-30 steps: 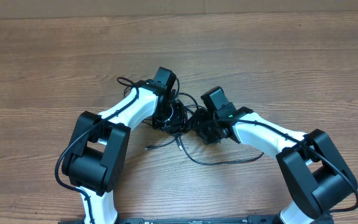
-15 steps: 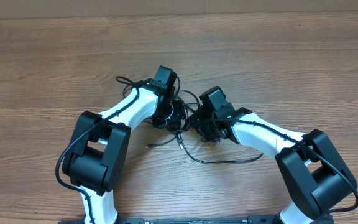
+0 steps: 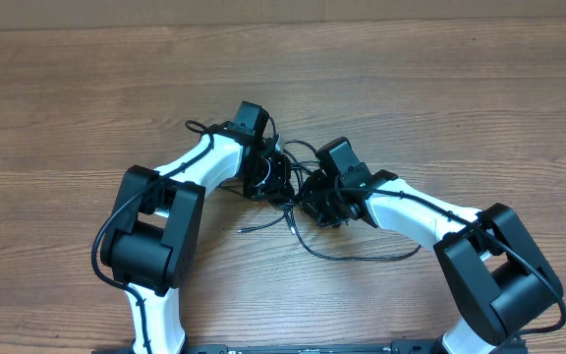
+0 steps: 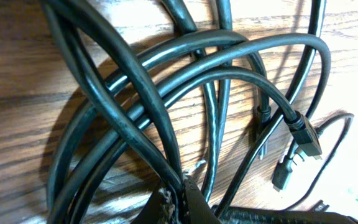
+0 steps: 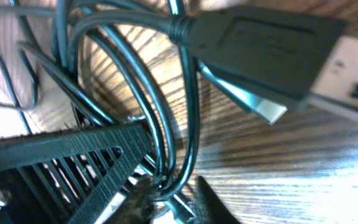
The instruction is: Untangle cables
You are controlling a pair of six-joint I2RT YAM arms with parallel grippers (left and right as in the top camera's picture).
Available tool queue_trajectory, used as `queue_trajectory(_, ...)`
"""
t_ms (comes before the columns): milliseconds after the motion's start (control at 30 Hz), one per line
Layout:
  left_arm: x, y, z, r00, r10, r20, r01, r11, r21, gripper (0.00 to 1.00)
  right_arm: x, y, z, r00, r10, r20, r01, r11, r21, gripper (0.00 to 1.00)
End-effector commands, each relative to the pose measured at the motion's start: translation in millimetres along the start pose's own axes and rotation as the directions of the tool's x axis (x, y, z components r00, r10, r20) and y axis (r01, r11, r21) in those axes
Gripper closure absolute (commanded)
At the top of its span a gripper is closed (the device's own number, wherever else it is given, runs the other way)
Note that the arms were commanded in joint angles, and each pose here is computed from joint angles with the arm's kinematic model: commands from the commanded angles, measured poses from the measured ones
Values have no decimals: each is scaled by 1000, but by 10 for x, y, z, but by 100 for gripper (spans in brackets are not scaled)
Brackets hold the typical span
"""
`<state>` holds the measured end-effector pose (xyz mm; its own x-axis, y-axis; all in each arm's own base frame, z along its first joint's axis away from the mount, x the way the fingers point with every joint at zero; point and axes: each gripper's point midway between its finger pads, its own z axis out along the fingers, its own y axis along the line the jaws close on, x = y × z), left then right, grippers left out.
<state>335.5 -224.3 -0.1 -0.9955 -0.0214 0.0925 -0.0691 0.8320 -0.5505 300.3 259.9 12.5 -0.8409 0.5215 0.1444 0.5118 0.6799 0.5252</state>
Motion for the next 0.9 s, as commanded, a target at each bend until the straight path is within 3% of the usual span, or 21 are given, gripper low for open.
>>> queue_trajectory(0, 3, 131, 94, 999, 28, -16, -29, 999, -20, 96, 25, -75, 35, 1000, 5, -13, -5, 1000, 17, 90)
queue_trajectory(33, 4, 132, 93, 999, 28, -17, -28, 999, -20, 96, 18, -85, 34, 1000, -17, -9, 17, 1000, 21, 96)
queue_trajectory(300, -15, 58, 89, 989, 150, -12, -149, 988, 24, 96, -17, -86, 35, 995, -101, 9, 101, 995, 25, 96)
queue_trajectory(500, 5, -40, 85, 977, 212, -15, -210, 974, 81, 96, -96, -103, 32, 993, -103, 53, 101, 994, 41, 83)
queue_trajectory(700, 2, -211, 64, 972, 234, -3, -230, 958, 174, 96, -147, -106, 28, 991, -105, 81, 101, 994, 48, 82)
queue_trajectory(867, -4, -237, 63, 971, 239, 1, -235, 954, 185, 96, -182, -93, 25, 989, -105, 101, 101, 994, 47, 76)
